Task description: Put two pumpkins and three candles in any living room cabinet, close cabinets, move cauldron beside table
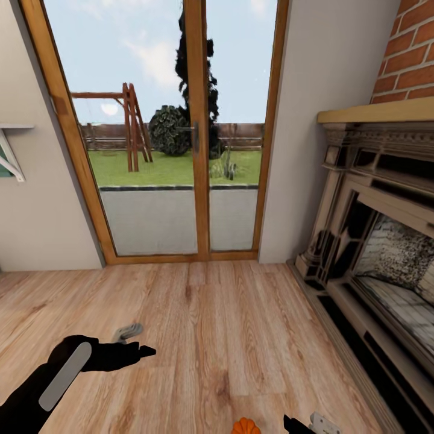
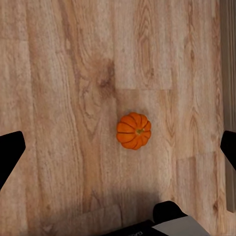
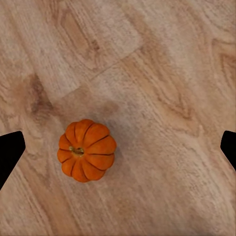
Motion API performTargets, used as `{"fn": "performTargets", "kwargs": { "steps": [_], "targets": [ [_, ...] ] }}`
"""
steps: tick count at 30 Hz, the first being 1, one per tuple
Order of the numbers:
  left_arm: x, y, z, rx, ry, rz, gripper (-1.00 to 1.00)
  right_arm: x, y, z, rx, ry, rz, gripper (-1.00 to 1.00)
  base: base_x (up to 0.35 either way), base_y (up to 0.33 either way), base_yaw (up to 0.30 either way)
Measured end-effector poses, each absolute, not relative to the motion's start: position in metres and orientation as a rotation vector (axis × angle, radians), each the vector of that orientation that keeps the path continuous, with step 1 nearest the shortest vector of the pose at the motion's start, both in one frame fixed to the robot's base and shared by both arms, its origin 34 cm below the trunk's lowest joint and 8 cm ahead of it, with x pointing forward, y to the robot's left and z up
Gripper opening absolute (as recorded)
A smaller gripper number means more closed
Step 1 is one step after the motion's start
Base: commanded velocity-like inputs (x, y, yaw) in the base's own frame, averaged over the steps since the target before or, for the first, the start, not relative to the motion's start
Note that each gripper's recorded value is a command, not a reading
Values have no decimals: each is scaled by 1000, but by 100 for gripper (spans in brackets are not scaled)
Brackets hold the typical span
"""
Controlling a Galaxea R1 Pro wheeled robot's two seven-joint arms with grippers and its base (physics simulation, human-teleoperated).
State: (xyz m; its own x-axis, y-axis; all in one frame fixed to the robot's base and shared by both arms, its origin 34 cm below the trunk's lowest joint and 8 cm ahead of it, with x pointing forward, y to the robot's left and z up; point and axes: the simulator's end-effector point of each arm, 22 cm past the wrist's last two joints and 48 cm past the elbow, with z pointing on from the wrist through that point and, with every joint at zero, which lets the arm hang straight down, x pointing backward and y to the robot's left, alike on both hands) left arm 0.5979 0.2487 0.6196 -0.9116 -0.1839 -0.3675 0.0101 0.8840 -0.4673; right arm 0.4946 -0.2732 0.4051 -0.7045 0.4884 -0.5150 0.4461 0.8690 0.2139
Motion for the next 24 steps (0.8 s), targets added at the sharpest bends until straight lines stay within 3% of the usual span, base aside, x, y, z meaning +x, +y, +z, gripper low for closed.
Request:
{"fn": "performTargets", "kwargs": {
  "steps": [24],
  "targets": [
    [603,229,610,-81,2554,-742,100,486,-274,356,698,2456,99,100,0,0,0]
  ]
}}
